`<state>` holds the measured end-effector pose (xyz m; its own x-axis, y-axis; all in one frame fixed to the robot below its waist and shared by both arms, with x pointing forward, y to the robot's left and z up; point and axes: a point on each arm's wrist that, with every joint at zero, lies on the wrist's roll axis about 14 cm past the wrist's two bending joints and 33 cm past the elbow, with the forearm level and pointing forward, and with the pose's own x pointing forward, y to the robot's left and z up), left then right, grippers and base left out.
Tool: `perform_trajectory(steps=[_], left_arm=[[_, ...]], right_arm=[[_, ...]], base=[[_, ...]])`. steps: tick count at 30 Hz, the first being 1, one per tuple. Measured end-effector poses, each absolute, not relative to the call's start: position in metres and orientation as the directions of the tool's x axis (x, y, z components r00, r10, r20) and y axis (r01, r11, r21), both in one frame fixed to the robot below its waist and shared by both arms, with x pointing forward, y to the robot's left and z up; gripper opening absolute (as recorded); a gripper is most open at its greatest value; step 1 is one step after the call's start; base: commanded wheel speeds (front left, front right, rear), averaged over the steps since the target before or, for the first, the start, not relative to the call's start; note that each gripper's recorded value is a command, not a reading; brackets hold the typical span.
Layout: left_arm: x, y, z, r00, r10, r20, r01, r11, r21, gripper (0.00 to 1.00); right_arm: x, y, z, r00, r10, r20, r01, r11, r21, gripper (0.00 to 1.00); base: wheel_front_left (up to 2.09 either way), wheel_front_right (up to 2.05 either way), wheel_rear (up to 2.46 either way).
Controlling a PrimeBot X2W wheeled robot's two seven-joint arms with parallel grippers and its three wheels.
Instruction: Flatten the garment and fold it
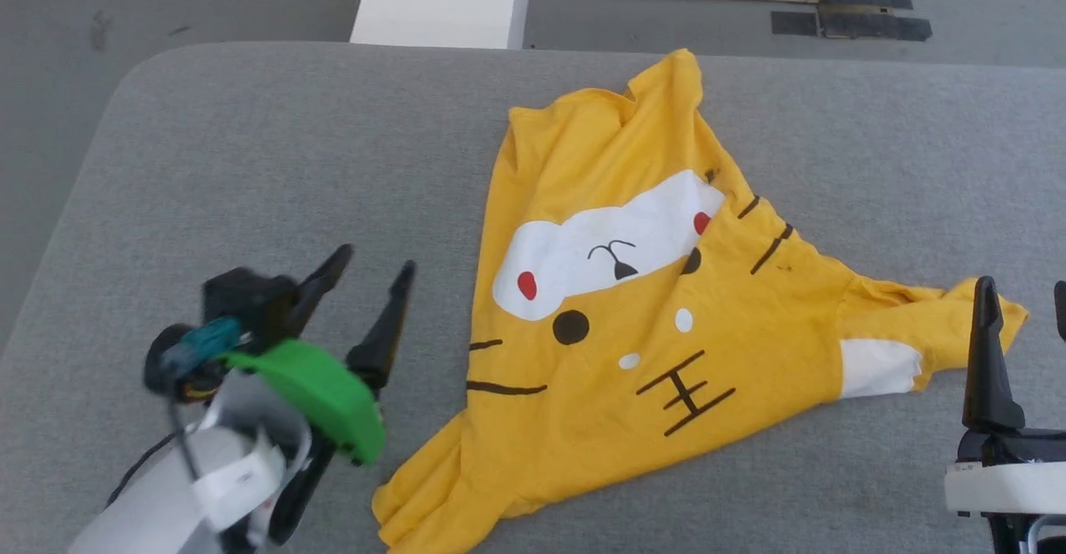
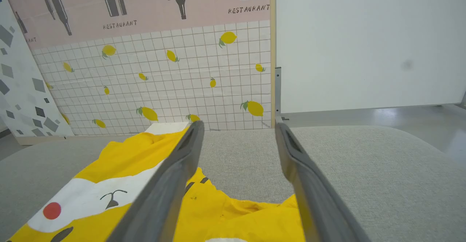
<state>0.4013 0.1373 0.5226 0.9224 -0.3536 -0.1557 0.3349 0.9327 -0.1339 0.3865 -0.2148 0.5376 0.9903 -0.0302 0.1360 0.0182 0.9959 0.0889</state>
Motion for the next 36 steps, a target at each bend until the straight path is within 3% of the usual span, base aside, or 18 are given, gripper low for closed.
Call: perform_trajectory(steps=[9,18,19,20,23,27,36], left_arm=[[0.422,0.086,0.449,0.774,-0.486,-0.405,0.452,0.873,-0.183,1.0],[0.429,0.093,0.377,0.657,-0.425,-0.623,0.443,0.886,-0.138,1.0],[0.432,0.092,0.375,0.653,-0.427,-0.626,0.449,0.883,-0.134,0.44],[0.435,0.089,0.374,0.648,-0.436,-0.624,0.456,0.879,-0.14,0.0],[0.437,0.075,0.376,0.627,-0.494,-0.603,0.486,0.852,-0.193,0.0],[0.46,0.069,0.418,0.707,-0.527,-0.471,0.498,0.845,-0.197,0.0],[0.546,0.105,0.53,0.887,-0.422,-0.186,0.431,0.902,0.008,0.0]], right_arm=[[0.389,-0.228,0.528,0.992,-0.068,0.106,0.06,0.995,0.075,1.0],[0.4,-0.231,0.519,0.993,-0.079,0.088,0.074,0.995,0.064,1.0],[0.402,-0.232,0.518,0.993,-0.081,0.085,0.075,0.995,0.062,1.0],[0.403,-0.233,0.516,0.993,-0.082,0.082,0.078,0.995,0.061,1.0],[0.403,-0.235,0.511,0.994,-0.09,0.069,0.086,0.995,0.056,1.0],[0.404,-0.237,0.512,0.993,-0.094,0.072,0.09,0.994,0.055,1.0],[0.415,-0.227,0.508,0.996,-0.064,0.067,0.06,0.996,0.062,1.0]], base=[[0.0,0.0,0.0],[0.0,0.0,0.0],[0.0,0.0,0.0],[0.0,0.0,0.0],[0.0,0.0,0.0],[0.0,0.0,0.0],[0.0,0.0,0.0]])
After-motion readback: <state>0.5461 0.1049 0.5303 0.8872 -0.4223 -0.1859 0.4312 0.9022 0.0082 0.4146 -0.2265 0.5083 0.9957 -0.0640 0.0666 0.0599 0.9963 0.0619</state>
